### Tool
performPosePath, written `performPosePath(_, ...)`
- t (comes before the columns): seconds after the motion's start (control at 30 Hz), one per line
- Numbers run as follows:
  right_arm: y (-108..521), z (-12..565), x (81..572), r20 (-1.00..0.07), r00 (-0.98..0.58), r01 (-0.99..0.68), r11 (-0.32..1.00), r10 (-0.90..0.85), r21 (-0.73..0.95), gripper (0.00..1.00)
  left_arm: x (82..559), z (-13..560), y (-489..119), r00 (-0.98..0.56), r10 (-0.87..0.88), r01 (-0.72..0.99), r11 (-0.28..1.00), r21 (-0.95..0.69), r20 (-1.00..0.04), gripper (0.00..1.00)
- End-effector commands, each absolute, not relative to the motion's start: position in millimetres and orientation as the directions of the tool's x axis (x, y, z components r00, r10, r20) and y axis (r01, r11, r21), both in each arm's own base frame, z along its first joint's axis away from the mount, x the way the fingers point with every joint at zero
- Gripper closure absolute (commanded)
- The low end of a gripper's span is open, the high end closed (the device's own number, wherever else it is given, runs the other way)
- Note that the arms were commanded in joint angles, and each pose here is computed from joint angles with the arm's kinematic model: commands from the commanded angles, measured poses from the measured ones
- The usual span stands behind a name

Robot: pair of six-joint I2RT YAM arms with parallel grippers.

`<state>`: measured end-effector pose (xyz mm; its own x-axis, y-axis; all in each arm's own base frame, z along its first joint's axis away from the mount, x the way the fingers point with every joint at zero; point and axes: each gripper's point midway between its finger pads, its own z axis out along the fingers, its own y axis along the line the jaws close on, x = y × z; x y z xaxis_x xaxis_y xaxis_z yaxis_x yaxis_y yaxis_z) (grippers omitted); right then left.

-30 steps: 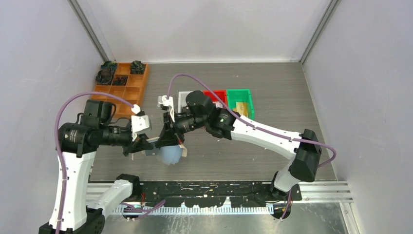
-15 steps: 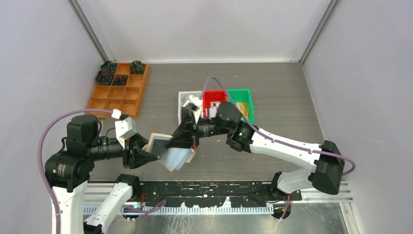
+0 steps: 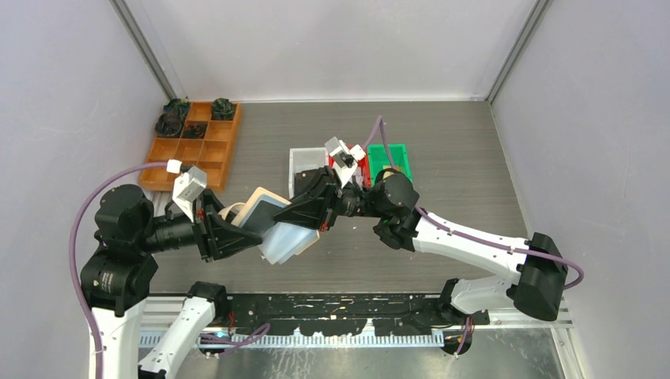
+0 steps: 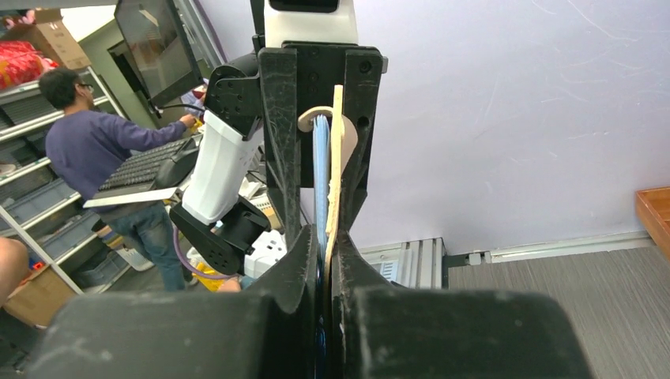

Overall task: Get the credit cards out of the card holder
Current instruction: Remove the credit card from the card holder.

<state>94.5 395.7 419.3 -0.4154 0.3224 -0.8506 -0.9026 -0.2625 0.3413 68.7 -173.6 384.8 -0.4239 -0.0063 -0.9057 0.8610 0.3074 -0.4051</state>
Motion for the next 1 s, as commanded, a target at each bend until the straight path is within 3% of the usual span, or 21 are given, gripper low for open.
performPosePath(0.0, 382, 442, 91, -0.835, -0.374, -0.921, -0.263, 0.403, 0.286, 0.99, 53, 415, -180, -0.415, -0.034, 0.891, 0.185, -0.414, -0.909, 0.67)
performPosePath(0.07, 382, 440, 91, -0.841, -0.37, -0.923, -0.255, 0.394, 0.287, 0.99, 49, 416, -181, -0.43, -0.031, 0.889, 0.161, -0.429, -0.902, 0.62)
performPosePath(0.2, 383, 440, 90, -0.85, -0.366, -0.924, -0.255, 0.378, 0.285, 0.99, 53, 420, -181, -0.427, -0.048, 0.885, 0.181, -0.428, -0.903, 0.64)
performPosePath(0.47, 383, 439, 86, -0.855, -0.377, -0.917, -0.273, 0.356, 0.29, 0.98, 81, 429, -175, -0.389, -0.125, 0.85, 0.333, -0.408, -0.913, 0.95)
performPosePath(0.5, 382, 439, 85, -0.856, -0.379, -0.916, -0.275, 0.351, 0.292, 0.92, 85, 428, -174, -0.39, -0.13, 0.843, 0.349, -0.41, -0.912, 0.98)
performPosePath(0.6, 378, 437, 92, -0.863, -0.379, -0.922, -0.22, 0.334, 0.319, 0.55, 89, 422, -172, -0.377, -0.121, 0.838, 0.379, -0.394, -0.918, 1.0)
performPosePath(0.7, 357, 451, 119, -0.86, -0.316, -0.942, -0.026, 0.401, 0.334, 0.27, 98, 413, -167, -0.352, -0.106, 0.822, 0.44, -0.362, -0.93, 1.0)
performPosePath(0.77, 334, 466, 143, -0.852, -0.248, -0.926, 0.146, 0.462, 0.349, 0.21, 107, 406, -161, -0.341, -0.098, 0.798, 0.496, -0.343, -0.935, 1.0)
performPosePath(0.83, 311, 489, 156, -0.833, -0.202, -0.891, 0.256, 0.516, 0.374, 0.21, 113, 400, -158, -0.336, -0.092, 0.78, 0.531, -0.331, -0.937, 1.0)
performPosePath(0.9, 302, 503, 159, -0.806, -0.223, -0.864, 0.271, 0.548, 0.423, 0.25, 116, 396, -156, -0.334, -0.09, 0.77, 0.548, -0.327, -0.938, 1.0)
performPosePath(0.97, 307, 513, 153, -0.766, -0.302, -0.851, 0.203, 0.567, 0.485, 0.27, 120, 393, -154, -0.334, -0.097, 0.757, 0.566, -0.328, -0.938, 1.0)
